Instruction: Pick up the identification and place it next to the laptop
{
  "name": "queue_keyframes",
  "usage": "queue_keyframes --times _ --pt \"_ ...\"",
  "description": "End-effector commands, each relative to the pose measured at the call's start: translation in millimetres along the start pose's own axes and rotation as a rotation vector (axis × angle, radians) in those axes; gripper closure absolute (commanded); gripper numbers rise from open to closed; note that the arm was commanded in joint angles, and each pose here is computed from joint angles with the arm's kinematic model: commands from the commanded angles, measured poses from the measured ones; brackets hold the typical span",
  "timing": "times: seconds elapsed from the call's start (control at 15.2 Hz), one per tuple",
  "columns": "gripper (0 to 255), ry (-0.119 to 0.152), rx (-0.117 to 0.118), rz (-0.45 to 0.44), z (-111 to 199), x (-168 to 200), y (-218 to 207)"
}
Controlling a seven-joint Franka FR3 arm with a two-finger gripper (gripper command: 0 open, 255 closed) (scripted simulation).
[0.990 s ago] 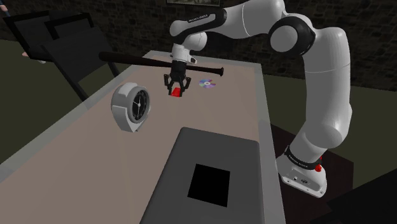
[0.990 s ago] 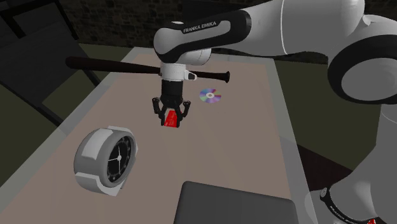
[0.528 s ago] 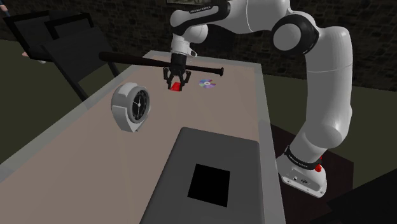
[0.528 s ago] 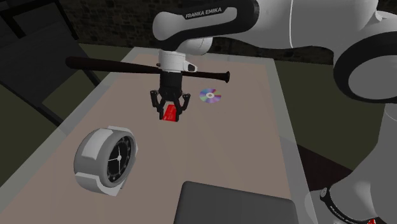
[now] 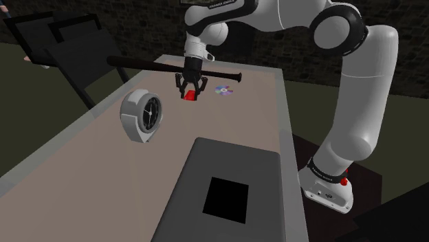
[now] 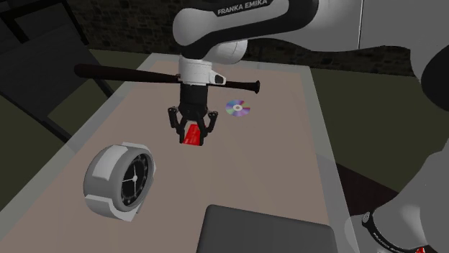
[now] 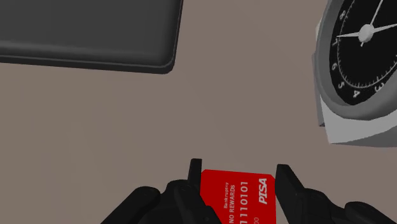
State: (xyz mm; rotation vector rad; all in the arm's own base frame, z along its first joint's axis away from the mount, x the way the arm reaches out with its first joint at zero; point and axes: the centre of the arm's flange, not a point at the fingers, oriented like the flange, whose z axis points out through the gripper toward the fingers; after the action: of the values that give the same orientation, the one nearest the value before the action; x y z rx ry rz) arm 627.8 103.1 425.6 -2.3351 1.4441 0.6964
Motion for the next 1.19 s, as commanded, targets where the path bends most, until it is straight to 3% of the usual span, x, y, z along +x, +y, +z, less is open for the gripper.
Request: queue_keyframes --times 0.0,1.12 --pt "255 0.001 0.000 0.001 16 -21 10" --pt "255 0.001 0.000 0.001 131 -198 87"
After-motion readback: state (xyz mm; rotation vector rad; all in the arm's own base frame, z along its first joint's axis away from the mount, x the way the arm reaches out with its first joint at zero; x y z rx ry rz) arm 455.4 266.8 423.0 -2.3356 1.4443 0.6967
